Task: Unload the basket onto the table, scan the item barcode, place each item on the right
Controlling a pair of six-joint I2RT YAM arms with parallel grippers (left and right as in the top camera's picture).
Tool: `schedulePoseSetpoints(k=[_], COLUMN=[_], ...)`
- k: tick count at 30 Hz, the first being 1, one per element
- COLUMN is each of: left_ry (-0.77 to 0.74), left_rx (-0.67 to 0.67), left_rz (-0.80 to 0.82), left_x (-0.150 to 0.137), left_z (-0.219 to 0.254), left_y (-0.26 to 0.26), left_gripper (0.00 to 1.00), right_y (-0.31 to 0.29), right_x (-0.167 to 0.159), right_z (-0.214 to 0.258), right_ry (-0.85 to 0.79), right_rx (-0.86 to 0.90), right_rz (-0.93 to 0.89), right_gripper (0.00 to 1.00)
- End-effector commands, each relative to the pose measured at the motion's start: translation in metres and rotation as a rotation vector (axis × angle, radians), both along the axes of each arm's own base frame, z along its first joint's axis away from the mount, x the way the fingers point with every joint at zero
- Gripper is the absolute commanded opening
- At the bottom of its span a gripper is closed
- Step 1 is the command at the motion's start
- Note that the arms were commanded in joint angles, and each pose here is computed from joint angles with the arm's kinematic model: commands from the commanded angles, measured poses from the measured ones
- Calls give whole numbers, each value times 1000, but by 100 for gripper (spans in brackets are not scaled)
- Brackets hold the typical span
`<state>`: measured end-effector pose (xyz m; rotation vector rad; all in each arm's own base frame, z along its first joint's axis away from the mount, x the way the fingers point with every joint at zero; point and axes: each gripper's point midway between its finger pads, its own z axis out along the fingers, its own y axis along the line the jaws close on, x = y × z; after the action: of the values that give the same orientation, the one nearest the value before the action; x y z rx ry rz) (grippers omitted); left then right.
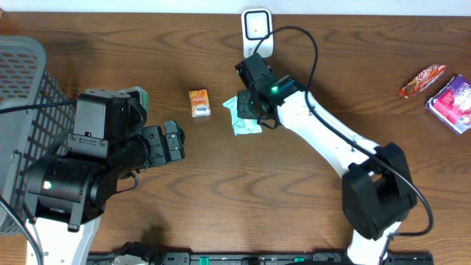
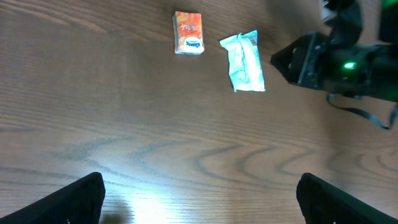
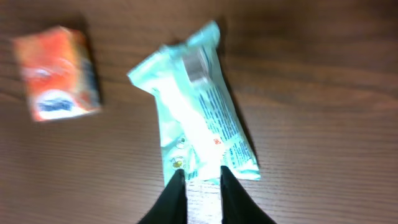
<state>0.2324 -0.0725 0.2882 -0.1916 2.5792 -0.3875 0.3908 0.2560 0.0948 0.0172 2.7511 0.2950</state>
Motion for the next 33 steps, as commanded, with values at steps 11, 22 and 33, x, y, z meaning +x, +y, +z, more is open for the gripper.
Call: schedulePoseSetpoints(k=[11,22,33], left_ry=[-2,-2,-2], left_rx=[10,10,10], left_rz=[-5,-5,-5], left_x=[0,0,0], left_z=[0,0,0], left_y=[1,1,1], left_gripper=[98,98,98], right_y=[10,-8,-32], right_x=[14,11,13], right_z=[-70,-49,-5], right_ry=[30,45,10], right_rx=[-79,-83,-59], right_rz=[17,-10,-57], right_gripper=[23,10,81])
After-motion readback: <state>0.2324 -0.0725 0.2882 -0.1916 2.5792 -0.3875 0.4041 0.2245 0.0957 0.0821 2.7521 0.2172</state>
